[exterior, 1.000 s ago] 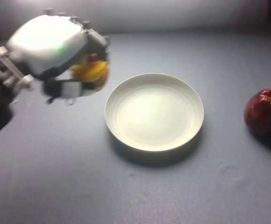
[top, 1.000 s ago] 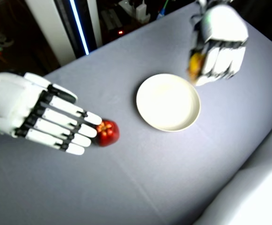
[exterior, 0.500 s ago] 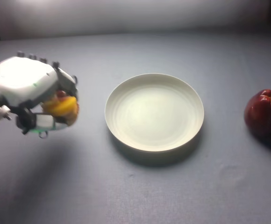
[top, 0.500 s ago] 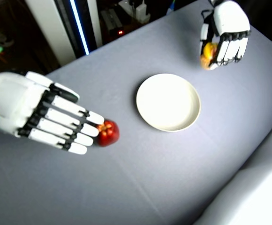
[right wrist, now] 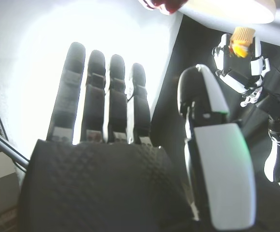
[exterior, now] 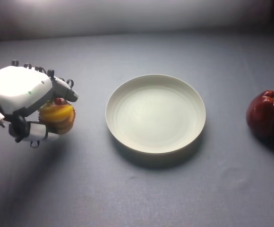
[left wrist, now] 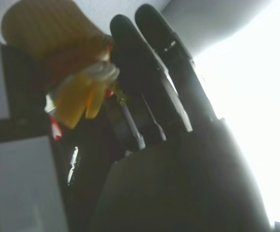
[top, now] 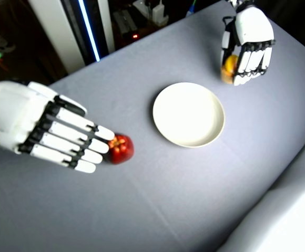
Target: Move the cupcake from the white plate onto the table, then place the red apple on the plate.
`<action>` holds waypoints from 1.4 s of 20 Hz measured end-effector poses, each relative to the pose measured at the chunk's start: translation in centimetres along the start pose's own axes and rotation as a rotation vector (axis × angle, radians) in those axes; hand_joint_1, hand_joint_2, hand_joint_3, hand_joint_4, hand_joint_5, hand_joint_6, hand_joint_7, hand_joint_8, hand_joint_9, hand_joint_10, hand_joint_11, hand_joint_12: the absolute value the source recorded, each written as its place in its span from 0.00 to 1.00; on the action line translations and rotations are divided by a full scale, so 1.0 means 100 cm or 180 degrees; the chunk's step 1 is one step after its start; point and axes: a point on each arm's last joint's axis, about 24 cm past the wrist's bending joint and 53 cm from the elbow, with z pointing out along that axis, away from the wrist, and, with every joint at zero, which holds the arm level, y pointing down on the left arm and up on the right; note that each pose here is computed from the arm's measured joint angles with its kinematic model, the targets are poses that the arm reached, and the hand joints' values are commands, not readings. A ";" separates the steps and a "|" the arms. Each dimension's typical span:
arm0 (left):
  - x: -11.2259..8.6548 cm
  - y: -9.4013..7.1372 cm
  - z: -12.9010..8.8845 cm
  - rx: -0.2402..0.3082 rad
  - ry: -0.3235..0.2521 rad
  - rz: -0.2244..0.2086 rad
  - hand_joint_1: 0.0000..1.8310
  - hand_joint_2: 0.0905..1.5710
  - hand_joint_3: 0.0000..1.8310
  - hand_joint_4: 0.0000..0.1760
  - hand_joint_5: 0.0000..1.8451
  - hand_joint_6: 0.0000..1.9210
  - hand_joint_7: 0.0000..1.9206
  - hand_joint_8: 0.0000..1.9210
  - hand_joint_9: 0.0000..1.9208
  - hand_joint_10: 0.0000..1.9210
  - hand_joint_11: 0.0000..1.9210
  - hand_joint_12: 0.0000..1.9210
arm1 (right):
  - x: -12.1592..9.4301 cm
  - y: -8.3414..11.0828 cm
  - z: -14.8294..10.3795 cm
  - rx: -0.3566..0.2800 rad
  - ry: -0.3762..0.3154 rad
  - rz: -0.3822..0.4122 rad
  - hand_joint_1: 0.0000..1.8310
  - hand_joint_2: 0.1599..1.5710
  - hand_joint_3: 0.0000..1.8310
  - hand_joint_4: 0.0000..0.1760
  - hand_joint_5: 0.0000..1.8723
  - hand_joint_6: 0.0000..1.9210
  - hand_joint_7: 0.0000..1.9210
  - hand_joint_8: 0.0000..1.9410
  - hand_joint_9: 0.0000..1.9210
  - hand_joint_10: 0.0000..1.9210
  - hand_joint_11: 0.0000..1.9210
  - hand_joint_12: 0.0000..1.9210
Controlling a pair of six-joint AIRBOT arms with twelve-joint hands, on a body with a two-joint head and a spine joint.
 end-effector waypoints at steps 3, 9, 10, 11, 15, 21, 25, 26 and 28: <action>0.005 0.004 -0.003 -0.0034 0.0038 0.0025 0.67 0.56 0.00 0.00 0.41 0.00 0.44 0.00 0.46 0.00 0.21 0.53 | 0.000 0.000 0.000 -0.0002 -0.0001 0.0011 0.38 0.79 0.00 0.13 0.23 0.00 0.21 0.00 0.20 0.00 0.16 0.09; 0.002 0.005 -0.005 -0.0056 0.0024 0.0012 0.66 0.55 0.00 0.00 0.38 0.00 0.39 0.00 0.40 0.00 0.14 0.58 | 0.000 0.000 0.000 -0.0002 0.0001 0.0034 0.37 0.78 0.00 0.05 0.23 0.00 0.22 0.00 0.21 0.00 0.19 0.10; -0.001 0.004 -0.008 -0.0047 0.0001 0.0023 0.62 0.53 0.00 0.00 0.33 0.00 0.34 0.00 0.37 0.00 0.14 0.53 | 0.001 0.000 -0.001 -0.0002 0.0013 0.0036 0.36 0.77 0.00 0.15 0.22 0.00 0.20 0.00 0.19 0.00 0.18 0.10; -0.004 0.004 -0.010 -0.0036 -0.0028 0.0043 0.62 0.53 0.00 0.00 0.33 0.00 0.34 0.00 0.37 0.00 0.14 0.53 | 0.001 0.000 -0.001 0.0001 0.0021 0.0036 0.36 0.77 0.00 0.15 0.22 0.00 0.20 0.00 0.19 0.00 0.18 0.10; -0.016 -0.007 -0.021 0.0055 -0.0162 0.0053 0.48 0.52 0.00 0.60 0.15 0.00 0.18 0.00 0.23 0.00 0.01 0.65 | 0.006 0.009 0.001 -0.0118 0.0131 -0.0029 0.38 0.66 0.00 0.47 0.14 0.00 0.15 0.00 0.15 0.00 0.16 0.07; -0.025 -0.039 -0.032 0.0362 -0.0293 0.0139 0.46 0.51 0.00 0.61 0.13 0.00 0.16 0.00 0.21 0.00 0.01 0.52 | 0.005 0.002 0.018 -0.0068 0.0312 -0.0152 0.42 0.58 0.00 0.58 0.09 0.00 0.12 0.00 0.16 0.01 0.17 0.06; -0.032 -0.045 -0.041 0.0429 -0.0391 0.0153 0.54 0.53 0.00 0.50 0.14 0.00 0.17 0.00 0.21 0.00 0.03 0.54 | 0.023 -0.006 0.045 -0.0019 0.0540 -0.0145 0.43 0.55 0.00 0.69 0.09 0.00 0.11 0.00 0.14 0.00 0.16 0.06; -0.033 -0.043 -0.041 0.0415 -0.0397 0.0150 0.54 0.53 0.00 0.50 0.14 0.00 0.17 0.00 0.21 0.00 0.03 0.54 | 0.027 -0.005 0.050 -0.0023 0.0584 -0.0172 0.43 0.55 0.00 0.69 0.09 0.00 0.11 0.00 0.14 0.00 0.16 0.06; -0.035 -0.041 -0.044 0.0391 -0.0425 0.0143 0.51 0.52 0.00 0.45 0.14 0.00 0.16 0.00 0.20 0.00 0.03 0.54 | 0.034 -0.003 0.065 -0.0038 0.0679 -0.0271 0.43 0.55 0.00 0.55 0.09 0.00 0.10 0.00 0.13 0.00 0.14 0.05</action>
